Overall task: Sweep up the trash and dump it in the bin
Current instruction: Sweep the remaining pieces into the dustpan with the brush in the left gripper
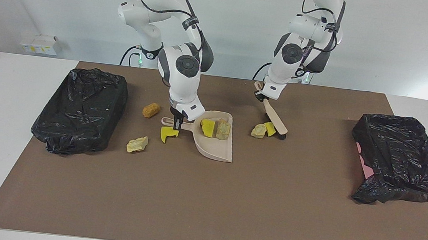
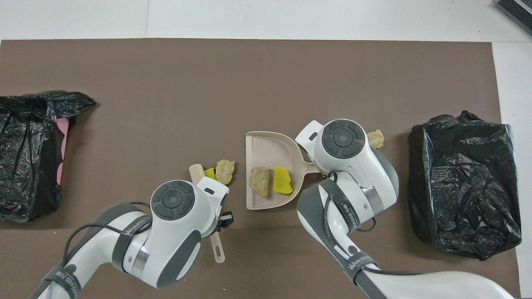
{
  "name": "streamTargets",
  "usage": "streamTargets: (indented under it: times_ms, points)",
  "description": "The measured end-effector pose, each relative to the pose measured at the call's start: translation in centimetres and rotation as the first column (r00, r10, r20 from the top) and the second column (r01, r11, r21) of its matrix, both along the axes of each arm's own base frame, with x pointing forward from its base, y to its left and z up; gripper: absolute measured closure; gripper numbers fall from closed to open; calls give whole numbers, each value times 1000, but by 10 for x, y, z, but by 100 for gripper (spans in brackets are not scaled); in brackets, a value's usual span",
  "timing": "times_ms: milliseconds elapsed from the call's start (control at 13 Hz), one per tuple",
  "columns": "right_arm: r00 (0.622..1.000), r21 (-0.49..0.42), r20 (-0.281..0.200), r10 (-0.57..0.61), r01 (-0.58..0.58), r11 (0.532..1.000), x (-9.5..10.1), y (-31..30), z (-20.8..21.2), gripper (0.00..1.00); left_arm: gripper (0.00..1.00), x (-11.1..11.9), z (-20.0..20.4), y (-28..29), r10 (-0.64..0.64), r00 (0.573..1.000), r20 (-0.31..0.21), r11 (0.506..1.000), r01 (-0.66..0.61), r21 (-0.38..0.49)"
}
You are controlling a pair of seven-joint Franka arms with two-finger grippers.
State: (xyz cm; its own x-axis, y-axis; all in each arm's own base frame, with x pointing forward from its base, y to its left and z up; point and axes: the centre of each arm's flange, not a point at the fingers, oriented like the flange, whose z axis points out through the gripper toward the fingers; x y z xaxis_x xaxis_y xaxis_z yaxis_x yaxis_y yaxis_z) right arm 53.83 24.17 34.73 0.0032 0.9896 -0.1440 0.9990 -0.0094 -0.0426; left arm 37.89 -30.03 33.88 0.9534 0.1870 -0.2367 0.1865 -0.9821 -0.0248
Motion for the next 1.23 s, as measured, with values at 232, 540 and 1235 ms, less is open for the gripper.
streamTargets:
  times_ms: [232,540,1235]
  points:
    - [1000,0,0,0,0,1000,0,0,0,68,74,-1,2,-21,-209,978,23,976,209,-53]
    - [1000,0,0,-3,3,1000,1,-2,0,68,74,-12,10,-55,-388,918,87,908,397,-135]
    - [1000,0,-1,-20,20,1000,5,-13,0,68,74,0,30,-66,-213,977,-19,969,209,-132]
